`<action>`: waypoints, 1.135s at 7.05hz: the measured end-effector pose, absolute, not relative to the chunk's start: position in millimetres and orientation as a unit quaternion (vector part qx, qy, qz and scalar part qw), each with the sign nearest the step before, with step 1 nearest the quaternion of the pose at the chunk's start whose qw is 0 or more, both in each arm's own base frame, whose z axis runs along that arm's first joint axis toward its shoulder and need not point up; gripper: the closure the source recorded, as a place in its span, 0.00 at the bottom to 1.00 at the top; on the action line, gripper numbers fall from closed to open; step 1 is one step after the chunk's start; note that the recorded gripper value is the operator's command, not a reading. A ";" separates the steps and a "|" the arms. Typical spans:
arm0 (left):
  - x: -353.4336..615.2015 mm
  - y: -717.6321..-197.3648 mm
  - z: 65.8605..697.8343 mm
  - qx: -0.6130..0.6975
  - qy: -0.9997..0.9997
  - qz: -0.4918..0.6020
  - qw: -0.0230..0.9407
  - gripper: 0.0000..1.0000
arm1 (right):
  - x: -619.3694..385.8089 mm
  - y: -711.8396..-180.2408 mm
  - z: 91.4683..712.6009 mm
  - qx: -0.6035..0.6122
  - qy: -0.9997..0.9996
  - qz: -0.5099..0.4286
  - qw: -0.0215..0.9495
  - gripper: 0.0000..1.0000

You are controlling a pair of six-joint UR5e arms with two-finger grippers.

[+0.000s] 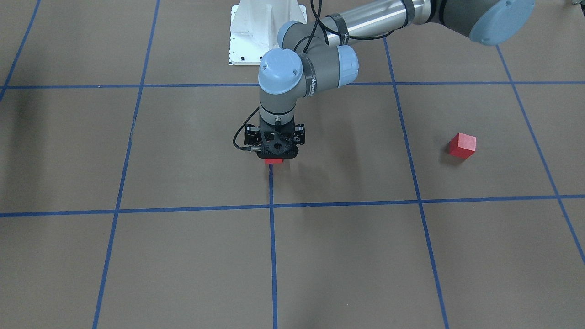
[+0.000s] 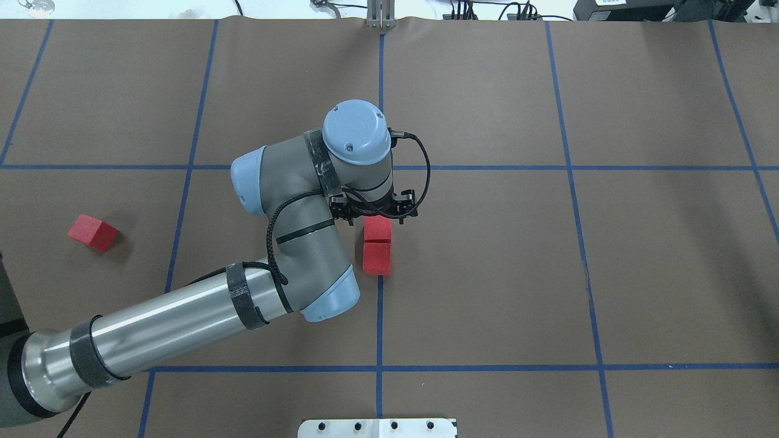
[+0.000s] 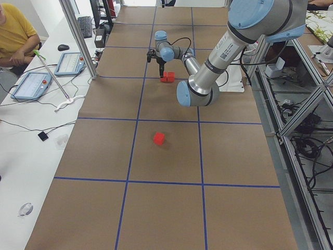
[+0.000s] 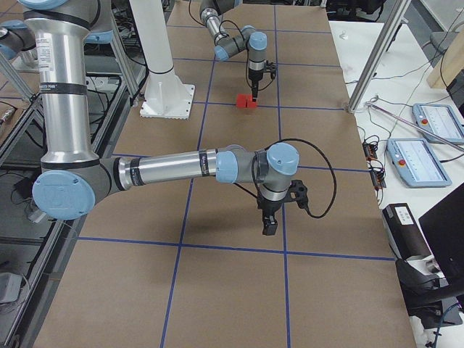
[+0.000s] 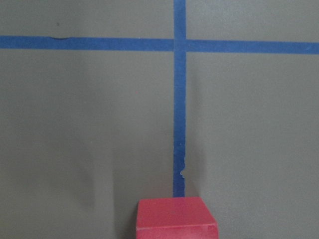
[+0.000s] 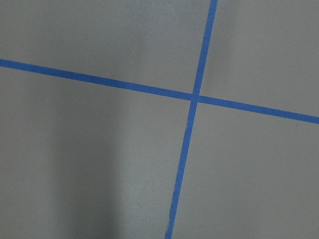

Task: Form red blocks into L shape at center
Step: 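Open the left gripper and move it toward the remaining red cube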

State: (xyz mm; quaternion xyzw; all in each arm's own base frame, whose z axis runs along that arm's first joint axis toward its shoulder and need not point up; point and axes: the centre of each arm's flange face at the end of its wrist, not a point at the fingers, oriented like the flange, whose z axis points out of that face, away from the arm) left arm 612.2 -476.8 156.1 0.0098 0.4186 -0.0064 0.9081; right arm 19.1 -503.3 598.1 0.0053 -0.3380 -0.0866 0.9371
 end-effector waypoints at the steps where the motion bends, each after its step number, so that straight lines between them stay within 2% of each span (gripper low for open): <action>1: 596.2 -477.8 145.7 0.014 0.420 0.003 0.908 0.00 | 19.0 -503.6 598.2 0.005 -0.338 -0.087 0.937 0.01; 3: 541.8 -470.3 159.8 0.039 0.417 0.060 0.906 0.00 | 18.9 -503.9 598.4 0.005 -0.338 -0.086 0.937 0.01; 8: 312.0 -493.2 381.3 0.081 0.361 0.230 0.900 0.00 | 19.0 -503.3 599.3 0.004 -0.338 -0.086 0.937 0.01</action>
